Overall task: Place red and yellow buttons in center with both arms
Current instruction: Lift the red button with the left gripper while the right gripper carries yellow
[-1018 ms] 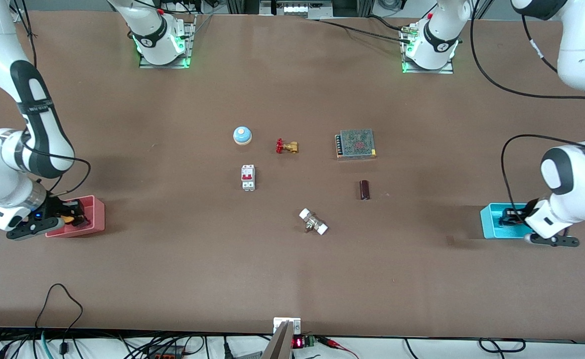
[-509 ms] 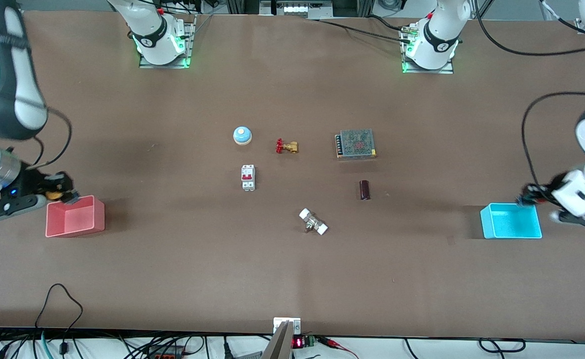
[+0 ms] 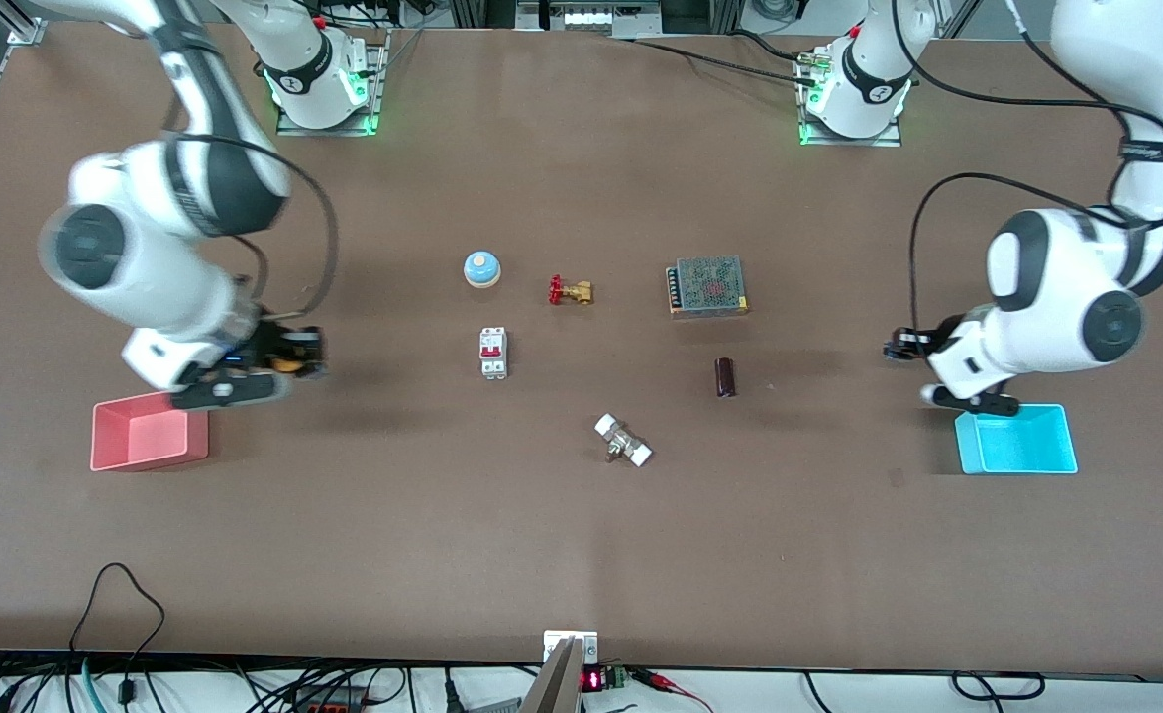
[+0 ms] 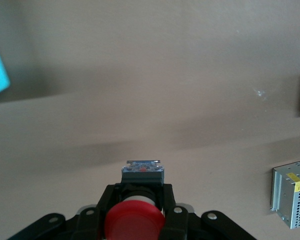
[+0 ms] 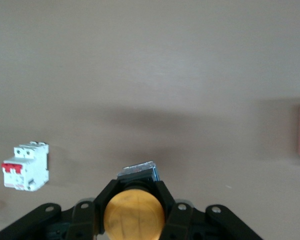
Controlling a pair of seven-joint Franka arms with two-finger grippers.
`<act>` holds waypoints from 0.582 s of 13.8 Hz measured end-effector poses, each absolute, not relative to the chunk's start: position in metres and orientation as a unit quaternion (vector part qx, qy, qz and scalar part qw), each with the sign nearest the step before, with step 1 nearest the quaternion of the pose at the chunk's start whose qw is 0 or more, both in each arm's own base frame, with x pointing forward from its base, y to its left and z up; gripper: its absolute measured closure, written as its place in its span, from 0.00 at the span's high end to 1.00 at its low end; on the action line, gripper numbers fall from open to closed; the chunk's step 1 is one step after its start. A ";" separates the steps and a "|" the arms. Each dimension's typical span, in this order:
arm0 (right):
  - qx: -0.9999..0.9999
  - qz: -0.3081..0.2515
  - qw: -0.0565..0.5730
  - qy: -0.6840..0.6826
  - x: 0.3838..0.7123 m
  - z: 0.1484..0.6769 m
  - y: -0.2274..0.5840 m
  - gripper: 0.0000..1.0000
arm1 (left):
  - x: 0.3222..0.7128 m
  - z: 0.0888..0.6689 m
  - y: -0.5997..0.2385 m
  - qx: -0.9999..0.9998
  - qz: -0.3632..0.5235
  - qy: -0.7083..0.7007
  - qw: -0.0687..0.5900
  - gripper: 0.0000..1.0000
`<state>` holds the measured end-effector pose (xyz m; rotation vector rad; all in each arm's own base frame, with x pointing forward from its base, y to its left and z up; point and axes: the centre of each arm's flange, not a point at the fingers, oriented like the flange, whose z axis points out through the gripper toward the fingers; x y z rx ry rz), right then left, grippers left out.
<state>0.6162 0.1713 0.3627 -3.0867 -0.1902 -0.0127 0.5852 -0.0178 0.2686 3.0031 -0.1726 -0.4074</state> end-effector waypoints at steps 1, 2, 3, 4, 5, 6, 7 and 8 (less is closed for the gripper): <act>-0.998 -0.010 0.030 -0.060 0.613 0.343 0.183 0.36 | 0.583 0.259 -0.020 0.989 -0.129 -0.056 0.051 0.41; -0.998 -0.015 0.037 -0.057 0.610 0.322 0.193 0.36 | 0.578 0.246 -0.019 0.990 -0.123 -0.053 0.050 0.41; -0.997 -0.020 0.043 -0.057 0.607 0.302 0.199 0.36 | 0.571 0.233 -0.017 0.991 -0.118 -0.051 0.048 0.41; -0.997 -0.024 0.048 -0.059 0.604 0.286 0.203 0.36 | 0.565 0.222 -0.017 0.991 -0.115 -0.049 0.046 0.41; -0.997 -0.025 0.052 -0.060 0.601 0.273 0.206 0.36 | 0.560 0.215 -0.017 0.991 -0.114 -0.048 0.045 0.41; -0.996 -0.023 0.054 -0.060 0.599 0.263 0.208 0.36 | 0.557 0.211 -0.018 0.991 -0.115 -0.046 0.045 0.41; -0.997 -0.020 0.054 -0.058 0.598 0.257 0.210 0.36 | 0.555 0.209 -0.021 0.991 -0.116 -0.043 0.044 0.41; -0.997 -0.017 0.054 -0.057 0.596 0.252 0.211 0.36 | 0.554 0.209 -0.026 0.991 -0.115 -0.041 0.044 0.41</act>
